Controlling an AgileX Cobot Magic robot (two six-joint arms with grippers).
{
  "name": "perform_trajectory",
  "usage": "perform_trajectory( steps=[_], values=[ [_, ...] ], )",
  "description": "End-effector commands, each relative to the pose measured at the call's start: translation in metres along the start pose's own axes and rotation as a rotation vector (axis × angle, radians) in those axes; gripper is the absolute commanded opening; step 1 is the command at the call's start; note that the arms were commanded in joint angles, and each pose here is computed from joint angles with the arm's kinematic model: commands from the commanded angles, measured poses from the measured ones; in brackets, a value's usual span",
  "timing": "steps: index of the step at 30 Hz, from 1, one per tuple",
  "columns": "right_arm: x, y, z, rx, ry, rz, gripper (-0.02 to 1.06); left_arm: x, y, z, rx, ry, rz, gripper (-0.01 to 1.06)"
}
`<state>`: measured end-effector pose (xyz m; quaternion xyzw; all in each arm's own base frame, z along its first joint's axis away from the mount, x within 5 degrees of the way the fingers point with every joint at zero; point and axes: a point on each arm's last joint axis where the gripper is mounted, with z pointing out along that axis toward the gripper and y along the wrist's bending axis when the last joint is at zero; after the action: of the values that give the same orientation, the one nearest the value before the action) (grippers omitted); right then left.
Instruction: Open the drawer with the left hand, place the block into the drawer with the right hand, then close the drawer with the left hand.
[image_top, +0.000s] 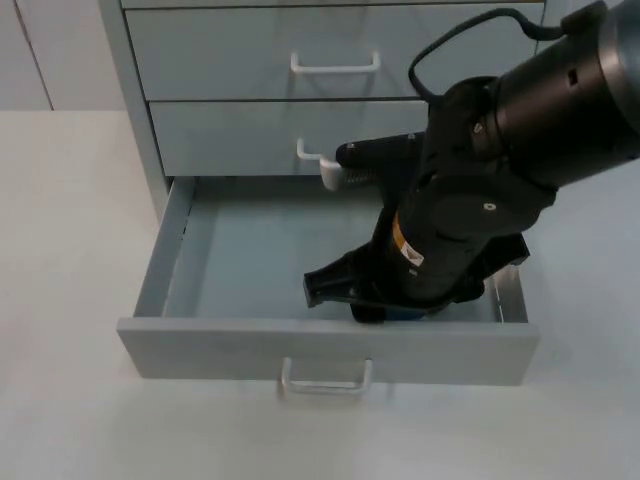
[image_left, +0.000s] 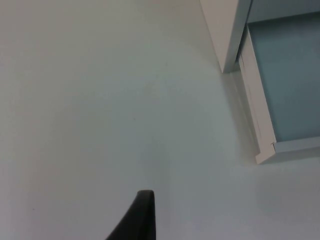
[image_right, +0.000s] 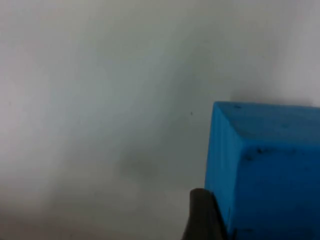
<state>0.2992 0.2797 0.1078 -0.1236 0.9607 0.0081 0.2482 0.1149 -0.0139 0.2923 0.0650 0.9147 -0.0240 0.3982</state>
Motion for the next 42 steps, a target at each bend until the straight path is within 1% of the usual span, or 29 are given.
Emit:
perform_trajectory(
  steps=[1, 3, 5, 6, 7, 9, 10, 11, 15, 18, 19, 20, 21, 22, 24, 25, 29, 32, 35, 39, 42],
  values=[
    [-0.004, 0.003, -0.002, -0.014, -0.028, -0.006, 0.15, 0.000, -0.001, -0.001, 0.008, -0.011, -0.009, 1.03],
    [-0.004, 0.003, -0.002, -0.014, -0.028, -0.006, 0.32, 0.000, -0.001, -0.001, 0.008, -0.011, -0.009, 1.03],
    [-0.004, 0.003, -0.002, -0.014, -0.028, -0.006, 0.53, 0.000, -0.001, -0.001, 0.008, -0.011, -0.009, 1.03],
    [-0.004, 0.003, -0.002, -0.014, -0.028, -0.006, 0.53, 0.000, -0.001, -0.001, 0.008, -0.011, -0.009, 1.03],
    [-0.004, 0.003, -0.002, -0.014, -0.028, -0.006, 0.62, 0.000, -0.001, -0.001, 0.008, -0.011, -0.009, 1.03],
    [-0.004, 0.003, -0.002, -0.014, -0.028, -0.006, 0.73, 0.000, -0.001, -0.001, 0.008, -0.011, -0.009, 1.03],
    [-0.004, 0.003, -0.002, -0.014, -0.028, -0.006, 0.73, 0.000, -0.001, -0.001, 0.008, -0.011, -0.009, 1.03],
    [-0.004, 0.003, -0.002, -0.014, -0.028, -0.006, 0.77, 0.000, -0.001, -0.001, 0.008, -0.011, -0.009, 1.03],
    [-0.010, 0.002, -0.013, -0.028, -0.051, 0.009, 0.77, 0.000, -0.001, -0.001, 0.008, -0.011, -0.009, 1.03],
    [-0.022, -0.001, -0.042, -0.041, -0.096, 0.045, 0.77, 0.000, -0.001, -0.001, 0.008, -0.011, -0.009, 1.03],
    [-0.025, -0.004, -0.052, -0.032, -0.102, 0.055, 0.77, 0.000, -0.001, -0.001, 0.008, -0.011, -0.009, 1.03],
    [-0.025, -0.004, -0.052, -0.032, -0.102, 0.055, 0.77, 0.000, -0.001, -0.001, 0.008, -0.011, -0.009, 1.03],
    [-0.028, -0.006, -0.065, -0.029, -0.109, 0.058, 0.77, 0.000, -0.001, -0.001, 0.008, -0.011, -0.009, 1.03],
    [-0.031, -0.011, -0.084, -0.035, -0.103, 0.053, 0.77, 0.000, -0.001, -0.001, 0.008, -0.011, -0.009, 1.03],
    [-0.032, -0.016, -0.105, -0.042, -0.086, 0.030, 0.77, 0.000, -0.001, -0.001, 0.008, -0.011, -0.009, 1.03],
    [-0.032, -0.016, -0.105, -0.042, -0.086, 0.030, 0.77, 0.000, -0.001, -0.001, 0.008, -0.011, -0.009, 1.03],
    [-0.031, -0.026, -0.136, -0.039, -0.051, -0.009, 0.77, 0.000, -0.001, -0.001, 0.008, -0.011, -0.009, 1.03],
    [-0.029, -0.029, -0.144, -0.039, -0.036, -0.027, 0.77, 0.000, -0.001, -0.001, 0.008, -0.011, -0.009, 1.03],
    [-0.027, -0.030, -0.151, -0.058, -0.028, -0.041, 0.77, 0.000, -0.001, -0.001, 0.008, -0.011, -0.009, 1.03],
    [-0.022, -0.027, -0.156, -0.109, 0.026, -0.084, 0.77, 0.000, -0.001, -0.001, 0.006, -0.010, -0.007, 1.03],
    [-0.018, -0.028, -0.155, -0.104, 0.057, -0.112, 0.77, 0.000, -0.001, -0.001, 0.006, -0.010, -0.007, 1.03]
  ],
)
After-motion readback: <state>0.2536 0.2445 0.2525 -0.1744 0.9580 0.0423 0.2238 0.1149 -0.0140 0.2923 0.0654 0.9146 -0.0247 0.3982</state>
